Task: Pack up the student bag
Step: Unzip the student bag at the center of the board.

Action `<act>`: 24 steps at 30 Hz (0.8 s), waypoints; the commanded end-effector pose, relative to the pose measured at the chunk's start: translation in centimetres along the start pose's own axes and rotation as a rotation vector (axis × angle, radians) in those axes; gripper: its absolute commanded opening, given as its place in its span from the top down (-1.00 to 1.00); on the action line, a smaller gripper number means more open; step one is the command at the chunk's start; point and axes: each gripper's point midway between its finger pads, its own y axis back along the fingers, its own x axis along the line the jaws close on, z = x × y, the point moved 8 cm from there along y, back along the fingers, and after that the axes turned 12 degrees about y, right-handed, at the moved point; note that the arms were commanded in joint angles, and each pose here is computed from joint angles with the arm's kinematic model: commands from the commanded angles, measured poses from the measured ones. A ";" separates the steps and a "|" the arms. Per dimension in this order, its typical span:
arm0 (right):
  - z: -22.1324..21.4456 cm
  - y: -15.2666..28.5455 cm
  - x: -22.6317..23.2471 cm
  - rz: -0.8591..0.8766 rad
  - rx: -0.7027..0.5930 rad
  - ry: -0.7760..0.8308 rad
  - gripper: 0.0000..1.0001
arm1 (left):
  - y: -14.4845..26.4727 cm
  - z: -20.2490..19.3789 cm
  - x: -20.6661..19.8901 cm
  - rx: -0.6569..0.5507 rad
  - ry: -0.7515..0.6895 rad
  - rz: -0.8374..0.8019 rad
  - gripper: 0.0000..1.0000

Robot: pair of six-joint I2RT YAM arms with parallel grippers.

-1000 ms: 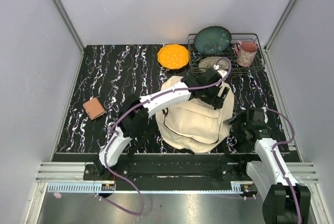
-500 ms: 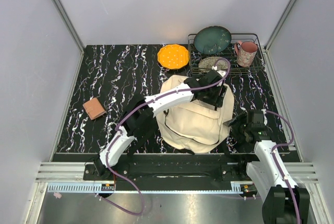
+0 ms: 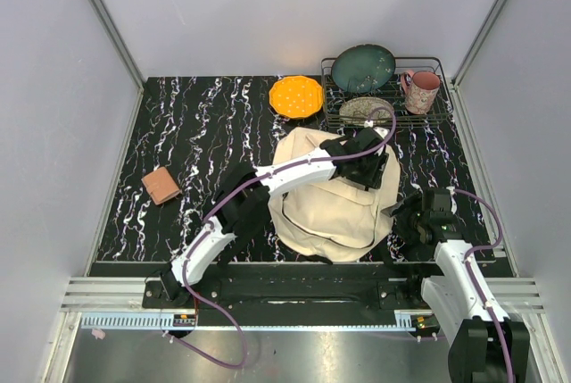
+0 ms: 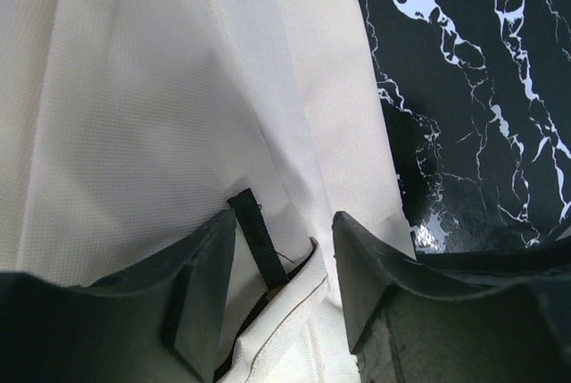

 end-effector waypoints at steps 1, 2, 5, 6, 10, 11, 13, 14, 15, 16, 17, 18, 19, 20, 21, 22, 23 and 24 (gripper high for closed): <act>0.3 0.1 0.3 0.020 -0.016 -0.004 -0.36 | -1.9 -2.4 3.8 0.059 0.014 0.182 0.03; 0.2 0.1 0.3 0.022 -0.013 -0.004 -0.36 | -1.9 -2.5 3.9 0.061 0.011 0.187 0.10; 0.3 0.2 0.3 0.025 -0.014 -0.002 -0.36 | -2.0 -2.5 3.9 0.056 0.007 0.197 0.17; 0.2 0.2 0.3 0.025 -0.014 -0.002 -0.36 | -2.0 -2.4 4.0 0.055 0.008 0.201 0.23; 0.2 0.3 0.3 0.028 -0.017 -0.003 -0.36 | -2.3 -2.5 4.0 0.066 0.020 0.202 0.28; 0.3 0.3 0.4 0.029 -0.018 -0.002 -0.36 | -2.4 -2.4 4.0 0.069 0.021 0.200 0.28; 0.2 0.3 0.3 0.030 -0.019 -0.004 -0.36 | -2.6 -2.4 4.1 0.071 0.022 0.210 0.27; 0.2 0.3 0.3 0.031 -0.018 -0.004 -0.36 | -2.8 -2.5 4.2 0.074 0.023 0.222 0.25; 0.2 0.3 0.3 0.029 -0.018 -0.004 -0.36 | -2.9 -2.5 4.3 0.074 0.025 0.230 0.23; 0.2 0.4 0.3 0.031 -0.018 -0.005 -0.36 | -3.1 -2.6 4.6 0.074 0.023 0.246 0.18; 0.2 0.4 0.4 0.033 -0.020 -0.005 -0.36 | -3.1 -2.7 4.7 0.077 0.022 0.257 0.18; 0.2 0.4 0.4 0.034 -0.019 -0.002 -0.36 | -3.1 -2.7 4.9 0.079 0.019 0.267 0.18; 0.2 0.4 0.4 0.031 -0.022 -0.003 -0.36 | -3.3 -2.9 5.1 0.075 0.016 0.285 0.18; 0.2 0.5 0.4 0.033 -0.022 -0.003 -0.36 | -3.3 -2.9 5.3 0.075 0.013 0.295 0.18; 0.3 0.5 0.4 0.033 -0.024 -0.003 -0.36 | -3.3 -3.0 5.3 0.075 0.010 0.300 0.18; 0.3 0.5 0.4 0.032 -0.028 -0.003 -0.36 | -3.4 -3.1 5.6 0.074 0.008 0.317 0.18; 0.3 0.5 0.4 0.033 -0.027 -0.006 -0.36 | -3.4 -3.2 5.6 0.072 0.005 0.327 0.18; 0.2 0.5 0.3 0.031 -0.027 -0.004 -0.36 | -3.3 -3.3 5.7 0.073 -0.002 0.335 0.18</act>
